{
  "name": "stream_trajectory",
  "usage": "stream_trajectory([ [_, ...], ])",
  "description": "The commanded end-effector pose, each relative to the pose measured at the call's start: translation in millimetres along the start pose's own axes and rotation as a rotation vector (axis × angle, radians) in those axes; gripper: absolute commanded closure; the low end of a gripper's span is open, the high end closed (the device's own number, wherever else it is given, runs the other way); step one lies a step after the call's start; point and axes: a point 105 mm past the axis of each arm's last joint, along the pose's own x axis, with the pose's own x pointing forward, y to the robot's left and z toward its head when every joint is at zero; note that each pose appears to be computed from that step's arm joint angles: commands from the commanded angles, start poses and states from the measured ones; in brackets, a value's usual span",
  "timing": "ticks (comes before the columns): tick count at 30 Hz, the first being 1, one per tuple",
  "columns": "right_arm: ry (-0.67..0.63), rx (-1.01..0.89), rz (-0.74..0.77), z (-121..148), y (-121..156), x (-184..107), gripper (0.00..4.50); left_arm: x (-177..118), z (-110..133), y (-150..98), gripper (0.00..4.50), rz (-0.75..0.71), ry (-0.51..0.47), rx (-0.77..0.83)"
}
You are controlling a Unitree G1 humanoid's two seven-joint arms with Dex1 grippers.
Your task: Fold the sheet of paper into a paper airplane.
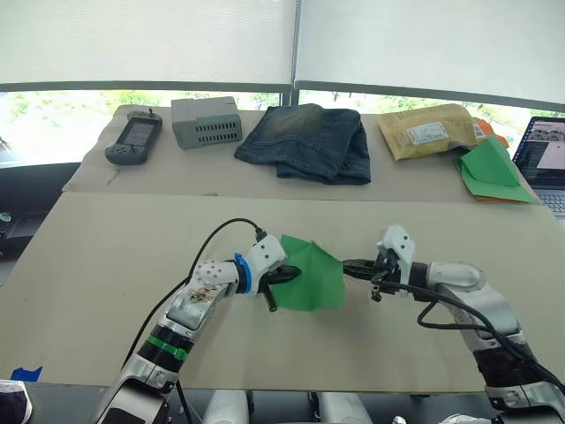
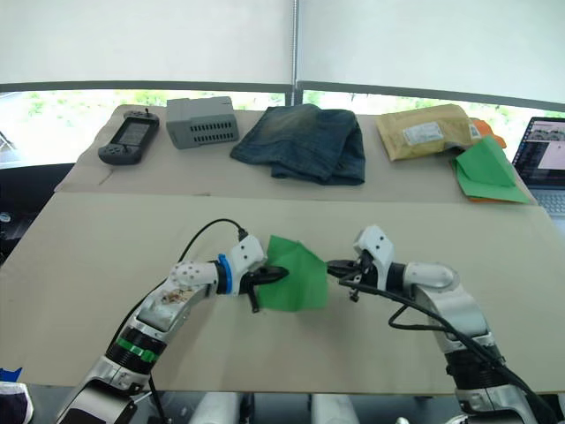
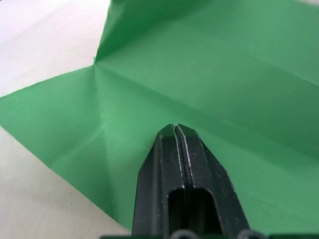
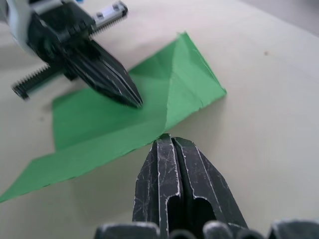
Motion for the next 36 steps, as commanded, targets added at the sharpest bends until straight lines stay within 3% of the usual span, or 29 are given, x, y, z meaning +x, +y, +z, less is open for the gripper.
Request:
stream_trajectory([
  [1, -0.037, -0.026, 0.002, 15, 1, -2, 4.45, 1, -2, -3, 4.5, -0.009, 0.014, 0.001],
  [24, 0.014, -0.026, 0.047, 0, 10, 55, 4.45, -11, 1, 7, 4.5, 0.048, -0.01, -0.039],
  [36, 0.164, -0.07, 0.072, -29, 14, 75, 4.45, -39, 13, 25, 4.5, 0.129, -0.038, -0.079],
])
